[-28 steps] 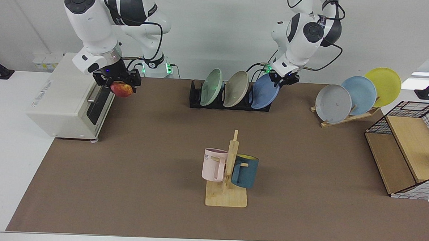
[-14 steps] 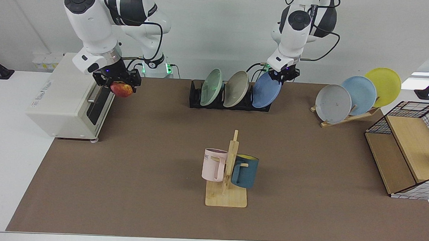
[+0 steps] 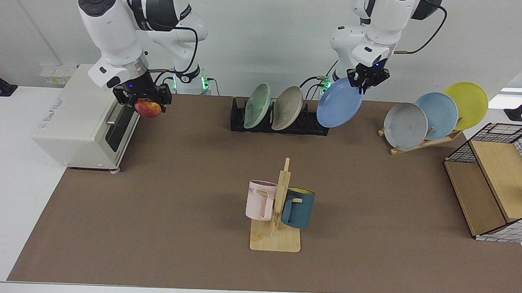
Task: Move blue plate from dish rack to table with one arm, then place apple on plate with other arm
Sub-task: 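Grip the blue plate with the left gripper and lift it from the rack, then lower the blue plate flat onto the table center with the left gripper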
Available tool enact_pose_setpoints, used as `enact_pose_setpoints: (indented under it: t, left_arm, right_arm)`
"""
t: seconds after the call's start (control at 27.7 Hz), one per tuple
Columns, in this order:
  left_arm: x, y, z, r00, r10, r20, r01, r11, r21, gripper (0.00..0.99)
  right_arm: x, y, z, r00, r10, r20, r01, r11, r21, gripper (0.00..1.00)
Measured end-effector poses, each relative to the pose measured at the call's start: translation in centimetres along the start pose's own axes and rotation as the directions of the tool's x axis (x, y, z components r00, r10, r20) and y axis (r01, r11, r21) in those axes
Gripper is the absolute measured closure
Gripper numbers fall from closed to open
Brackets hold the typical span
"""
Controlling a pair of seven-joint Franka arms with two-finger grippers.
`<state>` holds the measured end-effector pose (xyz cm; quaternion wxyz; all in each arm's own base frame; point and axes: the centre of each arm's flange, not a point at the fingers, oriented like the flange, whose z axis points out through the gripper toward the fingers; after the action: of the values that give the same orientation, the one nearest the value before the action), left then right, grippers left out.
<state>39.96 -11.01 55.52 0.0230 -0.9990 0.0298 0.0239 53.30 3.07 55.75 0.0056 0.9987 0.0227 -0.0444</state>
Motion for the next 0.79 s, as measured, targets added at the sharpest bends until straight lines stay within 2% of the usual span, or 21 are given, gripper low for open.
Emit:
enact_pose_setpoints:
  t: [0.14,0.36,0.61,0.79]
  left_arm:
    - [1.8,-1.8,0.8,1.0,-0.009,-0.012,0.008,0.993,-0.122,0.907]
    - [5.4,-2.9,4.2,1.0,0.006,0.014,-0.001,0.955,-0.296,0.907]
    - [9.9,-1.6,9.4,0.999,-0.033,0.023,0.04,0.901,-0.431,0.907]
    - [13.1,1.5,15.0,0.999,-0.041,0.025,0.048,0.875,-0.482,0.907]
  right_arm:
    - [0.0,0.0,0.0,1.0,0.0,0.0,0.0,1.0,0.0,0.21]
    - [0.0,0.0,0.0,1.0,0.0,0.0,0.0,1.0,0.0,0.21]
    - [0.0,0.0,0.0,1.0,0.0,0.0,0.0,1.0,0.0,0.21]
    - [0.0,0.0,0.0,1.0,0.0,0.0,0.0,1.0,0.0,0.21]
